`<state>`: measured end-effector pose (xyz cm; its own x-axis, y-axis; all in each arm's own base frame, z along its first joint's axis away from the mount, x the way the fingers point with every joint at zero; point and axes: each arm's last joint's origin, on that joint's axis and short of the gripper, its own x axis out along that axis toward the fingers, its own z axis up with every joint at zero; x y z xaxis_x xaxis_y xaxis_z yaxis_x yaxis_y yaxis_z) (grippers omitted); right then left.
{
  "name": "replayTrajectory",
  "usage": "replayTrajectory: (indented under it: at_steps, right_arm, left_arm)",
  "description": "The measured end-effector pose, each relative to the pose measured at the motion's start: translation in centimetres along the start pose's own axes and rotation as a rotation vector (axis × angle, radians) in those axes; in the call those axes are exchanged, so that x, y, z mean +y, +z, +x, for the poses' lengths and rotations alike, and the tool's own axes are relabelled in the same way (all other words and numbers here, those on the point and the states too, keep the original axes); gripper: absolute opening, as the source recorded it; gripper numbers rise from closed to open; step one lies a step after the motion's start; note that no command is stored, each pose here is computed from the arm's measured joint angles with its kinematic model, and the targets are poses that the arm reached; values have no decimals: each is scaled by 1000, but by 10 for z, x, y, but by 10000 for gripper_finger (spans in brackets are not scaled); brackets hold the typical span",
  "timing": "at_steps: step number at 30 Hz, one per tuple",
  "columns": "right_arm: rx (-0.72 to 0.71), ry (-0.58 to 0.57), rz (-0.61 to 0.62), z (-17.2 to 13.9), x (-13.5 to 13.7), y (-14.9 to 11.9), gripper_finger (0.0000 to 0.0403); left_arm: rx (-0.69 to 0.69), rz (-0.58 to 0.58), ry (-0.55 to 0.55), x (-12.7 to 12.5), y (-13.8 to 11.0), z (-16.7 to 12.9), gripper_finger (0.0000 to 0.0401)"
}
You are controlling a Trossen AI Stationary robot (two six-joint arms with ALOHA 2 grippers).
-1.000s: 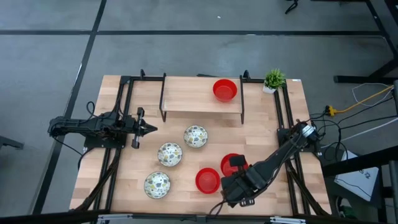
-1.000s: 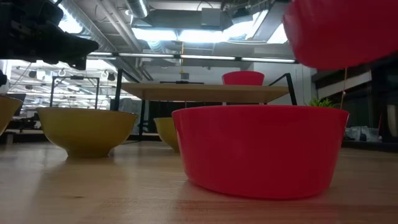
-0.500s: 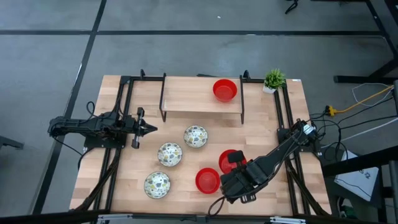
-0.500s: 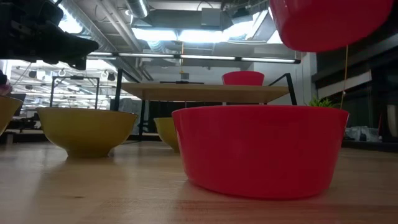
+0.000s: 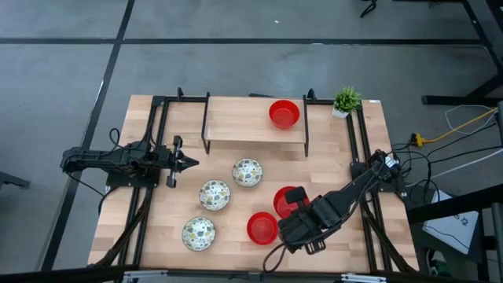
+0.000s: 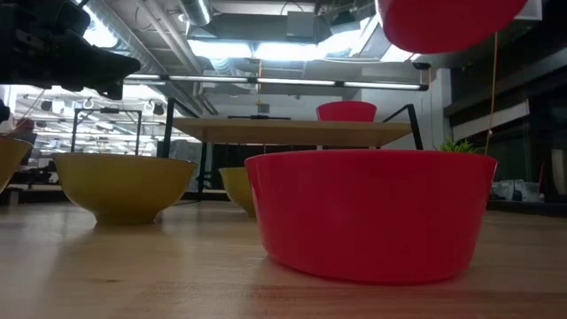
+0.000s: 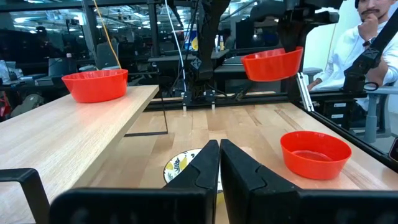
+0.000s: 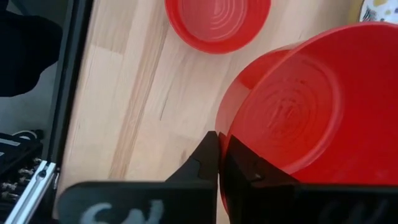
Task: Pick & Place Mini bowls
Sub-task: Stack the right red bowl on top of the red bowl on the shelf
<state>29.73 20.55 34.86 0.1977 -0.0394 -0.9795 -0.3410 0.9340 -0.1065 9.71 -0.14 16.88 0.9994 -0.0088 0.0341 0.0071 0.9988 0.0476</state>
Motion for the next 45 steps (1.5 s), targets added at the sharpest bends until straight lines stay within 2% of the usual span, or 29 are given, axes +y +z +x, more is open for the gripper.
replayTrajectory:
  at_steps: [12,24,45]
  right_arm:
    - [-81,3,-62,-19,-23,7,6]
    - [-137,-19,-113,-32,-58,12,6]
    - [-221,-109,-111,-54,-127,11,6]
  left_arm:
    - [0,0,0,0,0,0,12]
    - [0,0,0,0,0,0,9]
    - [0,0,1,0,0,0,13]
